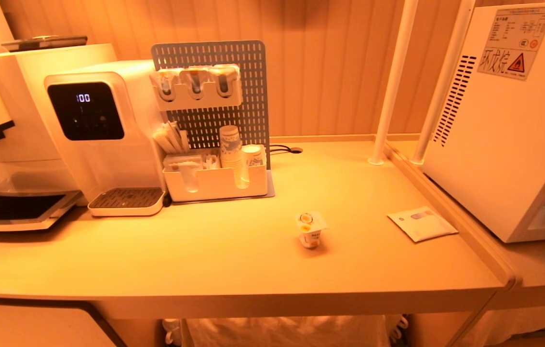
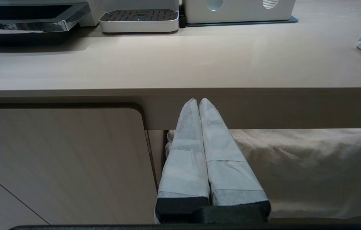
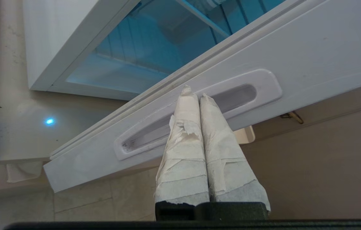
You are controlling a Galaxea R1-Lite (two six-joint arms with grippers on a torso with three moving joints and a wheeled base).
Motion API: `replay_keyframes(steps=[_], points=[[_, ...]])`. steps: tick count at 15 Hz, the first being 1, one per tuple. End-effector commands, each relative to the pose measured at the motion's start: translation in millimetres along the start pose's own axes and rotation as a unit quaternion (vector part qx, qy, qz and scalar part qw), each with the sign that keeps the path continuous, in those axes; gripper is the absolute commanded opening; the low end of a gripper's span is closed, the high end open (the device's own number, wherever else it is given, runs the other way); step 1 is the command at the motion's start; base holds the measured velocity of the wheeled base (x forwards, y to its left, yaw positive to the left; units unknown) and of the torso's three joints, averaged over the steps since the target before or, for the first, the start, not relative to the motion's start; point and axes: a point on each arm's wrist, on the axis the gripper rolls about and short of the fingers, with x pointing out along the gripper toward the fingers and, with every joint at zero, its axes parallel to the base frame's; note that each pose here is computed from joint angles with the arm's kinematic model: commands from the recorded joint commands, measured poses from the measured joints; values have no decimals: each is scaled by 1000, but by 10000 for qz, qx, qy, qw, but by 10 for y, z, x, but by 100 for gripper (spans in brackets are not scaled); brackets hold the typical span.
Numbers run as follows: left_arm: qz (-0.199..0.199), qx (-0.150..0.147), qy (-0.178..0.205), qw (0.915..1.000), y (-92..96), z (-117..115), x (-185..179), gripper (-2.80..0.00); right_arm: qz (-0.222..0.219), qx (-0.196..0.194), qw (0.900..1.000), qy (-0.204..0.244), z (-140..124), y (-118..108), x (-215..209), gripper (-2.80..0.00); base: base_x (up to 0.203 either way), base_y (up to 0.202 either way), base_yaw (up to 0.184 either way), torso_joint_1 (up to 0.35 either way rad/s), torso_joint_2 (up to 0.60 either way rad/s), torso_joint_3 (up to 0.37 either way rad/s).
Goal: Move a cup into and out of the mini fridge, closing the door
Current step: Open the freezer door
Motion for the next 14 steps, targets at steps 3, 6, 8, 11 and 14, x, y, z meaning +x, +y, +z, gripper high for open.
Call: replay_keyframes(steps=[3,6,8,11,14], points=[[1,-2,0,10000,0,0,0,-280,115,-49,9997,-206,42,26,-37,-280,0,0,0,0,0,0],[1,-7,0,10000,0,0,0,-280,424,-17,9987,-299,91,110,74,-280,0,0,0,0,0,0],[1,-2,0,10000,0,0,0,-280,694,122,9968,-376,124,156,142,-280,0,0,0,0,0,0],[1,-5,0,10000,0,0,0,-280,799,234,9955,-452,147,186,176,-280,0,0,0,0,0,0],[1,-2,0,10000,0,0,0,-280,947,415,9935,-470,208,246,328,-280,0,0,0,0,0,0]])
